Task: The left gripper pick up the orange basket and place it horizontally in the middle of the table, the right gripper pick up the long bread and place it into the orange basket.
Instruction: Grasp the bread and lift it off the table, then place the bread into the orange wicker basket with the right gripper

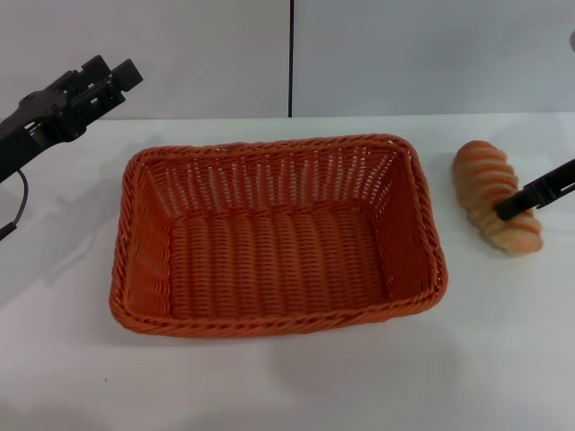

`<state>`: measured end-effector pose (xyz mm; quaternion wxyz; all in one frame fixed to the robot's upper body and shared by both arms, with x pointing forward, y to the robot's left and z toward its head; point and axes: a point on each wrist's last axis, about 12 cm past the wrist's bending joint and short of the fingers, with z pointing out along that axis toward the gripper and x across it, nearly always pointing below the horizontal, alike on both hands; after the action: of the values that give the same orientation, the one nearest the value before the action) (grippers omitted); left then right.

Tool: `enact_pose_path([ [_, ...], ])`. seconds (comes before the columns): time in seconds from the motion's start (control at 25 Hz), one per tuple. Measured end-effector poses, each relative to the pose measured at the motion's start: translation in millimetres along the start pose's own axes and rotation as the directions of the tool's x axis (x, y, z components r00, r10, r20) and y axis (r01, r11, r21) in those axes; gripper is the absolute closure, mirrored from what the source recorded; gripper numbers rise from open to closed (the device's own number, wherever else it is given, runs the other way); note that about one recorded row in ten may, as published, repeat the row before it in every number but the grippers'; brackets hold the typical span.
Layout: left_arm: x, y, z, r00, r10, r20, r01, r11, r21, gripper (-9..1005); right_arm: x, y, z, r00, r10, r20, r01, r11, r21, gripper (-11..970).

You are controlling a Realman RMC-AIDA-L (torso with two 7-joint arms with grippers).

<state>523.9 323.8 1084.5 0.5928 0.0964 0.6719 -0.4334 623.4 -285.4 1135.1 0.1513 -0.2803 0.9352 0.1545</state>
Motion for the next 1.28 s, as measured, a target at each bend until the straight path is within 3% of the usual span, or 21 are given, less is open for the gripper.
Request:
enact_pose_path([
  [0.36, 0, 0.2, 0, 1.000, 0.001, 0.000, -0.001, 1.000, -0.002, 187, 2, -9.9, -16, 0.995, 0.040, 0.089, -0.041, 0.999, 0.012, 657],
  [0.68, 0, 0.5, 0, 1.000, 0.003, -0.001, -0.003, 1.000, -0.004, 187, 2, -15.2, -49, 0.941, 0.079, 0.328, -0.071, 0.997, -0.037, 746],
  [0.72, 0, 0.6, 0, 1.000, 0.003, -0.001, -0.003, 1.000, -0.005, 187, 0, -9.0, -61, 0.906, 0.063, 0.419, -0.038, 0.997, -0.068, 755],
  [0.8, 0, 0.7, 0, 1.000, 0.004, -0.001, -0.004, 1.000, -0.006, 187, 0, -4.5, -67, 0.885, 0.051, 0.462, -0.011, 0.996, -0.088, 758],
  [0.88, 0, 0.7, 0, 1.000, 0.004, -0.001, -0.004, 1.000, -0.006, 187, -3, 6.6, -80, 0.837, 0.014, 0.547, 0.067, 0.990, -0.128, 761],
  [0.92, 0, 0.7, 0, 1.000, 0.004, -0.001, -0.004, 1.000, -0.006, 187, -6, 19.6, -90, 0.793, -0.027, 0.608, 0.166, 0.971, -0.173, 763],
  [0.96, 0, 0.7, 0, 1.000, 0.004, -0.001, -0.004, 1.000, -0.006, 187, -6, 19.6, -90, 0.793, -0.027, 0.608, 0.166, 0.971, -0.173, 764],
  [1.08, 0, 0.7, 0, 1.000, 0.003, -0.001, -0.003, 1.000, -0.006, 187, -12, 39.2, -98, 0.736, -0.080, 0.672, 0.313, 0.921, -0.232, 769],
  [1.12, 0, 0.7, 0, 1.000, 0.003, -0.001, -0.003, 1.000, -0.005, 187, -18, 53.4, -97, 0.715, -0.113, 0.690, 0.396, 0.878, -0.267, 770],
  [1.16, 0, 0.7, 0, 1.000, 0.003, -0.001, -0.003, 1.000, -0.006, 187, -18, 53.4, -97, 0.715, -0.113, 0.690, 0.396, 0.878, -0.267, 771],
  [1.28, -1, 0.8, 1, 1.000, 0.004, -0.001, -0.004, 1.000, -0.004, 187, -30, 74.9, -85, 0.714, -0.177, 0.677, 0.486, 0.821, -0.298, 775],
])
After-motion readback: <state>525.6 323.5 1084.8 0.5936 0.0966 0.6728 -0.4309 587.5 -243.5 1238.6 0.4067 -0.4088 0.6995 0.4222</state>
